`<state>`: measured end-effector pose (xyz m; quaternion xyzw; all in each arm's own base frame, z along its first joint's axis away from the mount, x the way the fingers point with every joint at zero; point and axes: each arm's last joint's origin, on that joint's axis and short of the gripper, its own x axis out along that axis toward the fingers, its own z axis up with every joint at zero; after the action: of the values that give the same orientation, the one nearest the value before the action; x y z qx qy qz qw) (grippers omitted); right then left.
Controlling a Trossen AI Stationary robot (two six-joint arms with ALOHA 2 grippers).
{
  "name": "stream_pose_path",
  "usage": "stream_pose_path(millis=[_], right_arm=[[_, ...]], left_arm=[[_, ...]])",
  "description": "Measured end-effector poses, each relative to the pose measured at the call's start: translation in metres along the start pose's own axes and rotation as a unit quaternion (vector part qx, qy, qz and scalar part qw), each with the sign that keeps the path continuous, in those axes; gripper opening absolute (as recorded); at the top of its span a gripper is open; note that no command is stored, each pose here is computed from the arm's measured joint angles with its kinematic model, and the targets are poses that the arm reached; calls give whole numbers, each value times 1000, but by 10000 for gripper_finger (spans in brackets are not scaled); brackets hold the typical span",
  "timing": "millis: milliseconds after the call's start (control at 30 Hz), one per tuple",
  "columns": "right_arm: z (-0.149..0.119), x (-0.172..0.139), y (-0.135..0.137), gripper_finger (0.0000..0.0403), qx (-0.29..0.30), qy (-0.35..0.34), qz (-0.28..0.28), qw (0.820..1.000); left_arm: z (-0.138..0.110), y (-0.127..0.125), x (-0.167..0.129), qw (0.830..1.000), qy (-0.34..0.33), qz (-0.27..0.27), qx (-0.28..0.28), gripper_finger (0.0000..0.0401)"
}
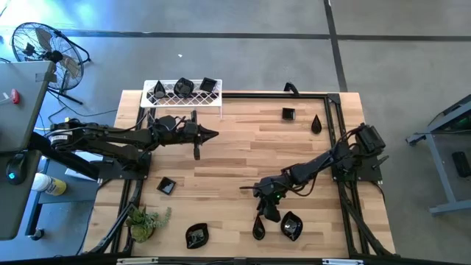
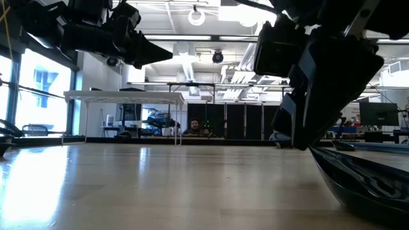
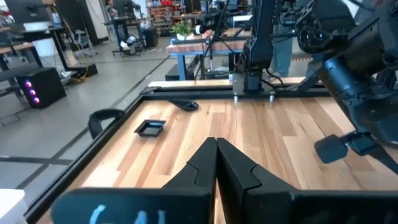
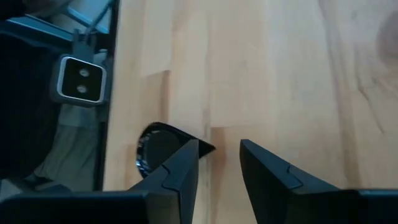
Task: Pick & Place Mini shaped plates
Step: Stack the bottom drop-shaped plate on top of the drop-shaped plates on the shelf
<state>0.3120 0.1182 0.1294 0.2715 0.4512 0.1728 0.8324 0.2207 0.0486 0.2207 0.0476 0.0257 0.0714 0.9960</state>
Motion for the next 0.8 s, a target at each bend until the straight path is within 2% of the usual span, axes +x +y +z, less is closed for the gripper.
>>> stream_pose_path(millis=[333,567,667,800], right_arm=[[-2,6,-3,113,5,6,2,1000],[-7,21,-7,111,16,16,35,999],[-6,22,-7,98,15,13,43,999],[-6,22,-7,61,15,14,43,999]], left_arm=[[-1,0,0,1000,2,-5,-1,1],[-1,0,0,1000,4,-7,-2,1],[-1,0,0,1000,5,-7,-2,1],[-1,0,0,1000,6,-8,-2,1]])
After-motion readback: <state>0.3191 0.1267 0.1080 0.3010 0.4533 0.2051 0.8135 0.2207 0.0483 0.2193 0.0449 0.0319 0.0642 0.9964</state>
